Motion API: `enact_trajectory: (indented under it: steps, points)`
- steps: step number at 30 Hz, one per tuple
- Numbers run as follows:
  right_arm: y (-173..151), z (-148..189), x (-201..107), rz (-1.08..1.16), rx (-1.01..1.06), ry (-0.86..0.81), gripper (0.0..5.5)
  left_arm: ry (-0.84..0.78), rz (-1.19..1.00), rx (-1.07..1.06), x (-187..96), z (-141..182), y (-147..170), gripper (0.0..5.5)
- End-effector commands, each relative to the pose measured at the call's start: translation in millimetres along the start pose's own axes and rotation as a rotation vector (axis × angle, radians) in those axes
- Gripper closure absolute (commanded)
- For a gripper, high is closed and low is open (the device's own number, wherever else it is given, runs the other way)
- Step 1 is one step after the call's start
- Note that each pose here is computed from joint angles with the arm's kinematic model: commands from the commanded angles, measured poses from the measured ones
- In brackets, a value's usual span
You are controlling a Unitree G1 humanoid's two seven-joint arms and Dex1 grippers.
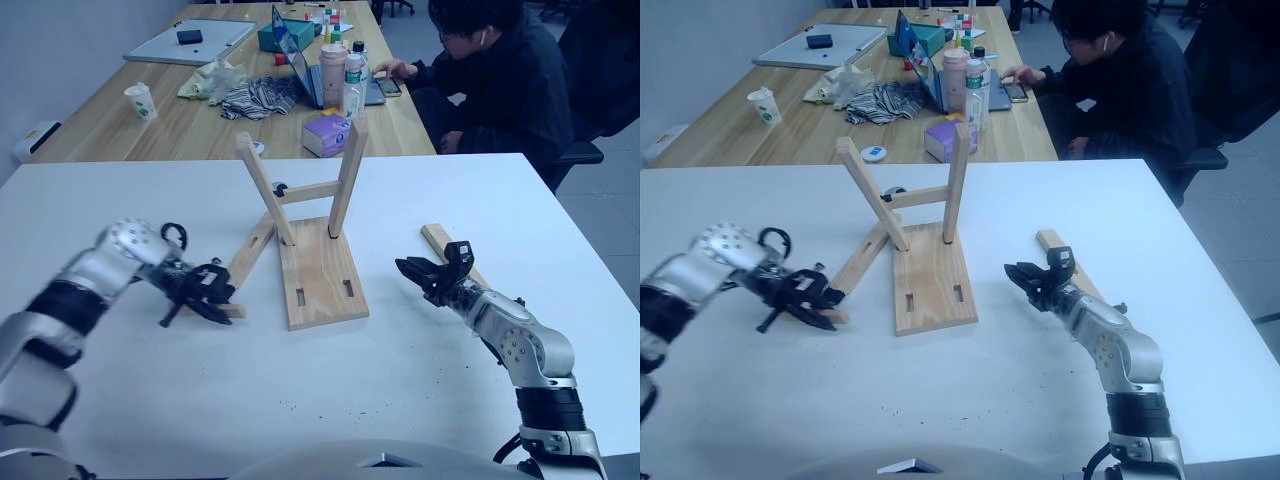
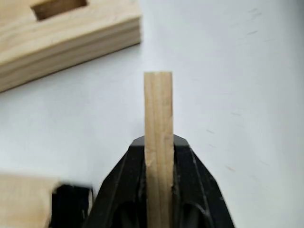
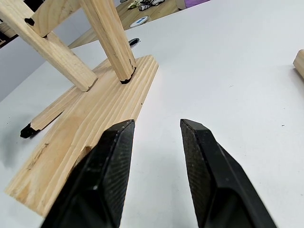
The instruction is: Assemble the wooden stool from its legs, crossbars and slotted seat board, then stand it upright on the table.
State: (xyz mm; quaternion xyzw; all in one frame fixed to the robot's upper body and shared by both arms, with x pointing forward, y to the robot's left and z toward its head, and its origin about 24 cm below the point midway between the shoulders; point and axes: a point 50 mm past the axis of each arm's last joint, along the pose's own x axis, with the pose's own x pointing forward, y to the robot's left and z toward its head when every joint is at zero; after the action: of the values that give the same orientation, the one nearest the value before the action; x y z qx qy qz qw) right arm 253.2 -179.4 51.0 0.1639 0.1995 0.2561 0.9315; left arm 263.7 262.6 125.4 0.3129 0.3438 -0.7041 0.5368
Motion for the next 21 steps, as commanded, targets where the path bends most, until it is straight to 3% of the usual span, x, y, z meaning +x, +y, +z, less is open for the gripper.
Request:
enact_trajectory:
  steps: [1, 4, 9, 12, 18, 21]
  points:
    - [-5, 0, -2, -0.013, 0.000, 0.004, 3.74, -0.265, 0.219, -0.035, -56, 55, 30, 5.12]
    - [-4, 2, 3, 0.000, -0.003, 0.006, 3.74, -0.518, 0.575, -0.202, -63, 62, 71, 5.12]
    - [-5, 1, 4, 0.017, -0.006, 0.029, 3.74, -0.618, 0.867, -0.764, -6, 1, 71, 5.12]
    - [-8, 3, 2, 0.024, -0.012, 0.043, 3.74, -0.769, 0.917, -0.845, 5, 2, 59, 5.12]
    - [-11, 4, 3, 0.027, -0.023, 0.062, 3.74, -1.063, 1.041, -0.901, -9, 12, 48, 5.12]
    - [-10, 5, 7, 0.036, -0.025, 0.067, 3.74, -1.128, 1.113, -0.960, 8, 7, 48, 5.12]
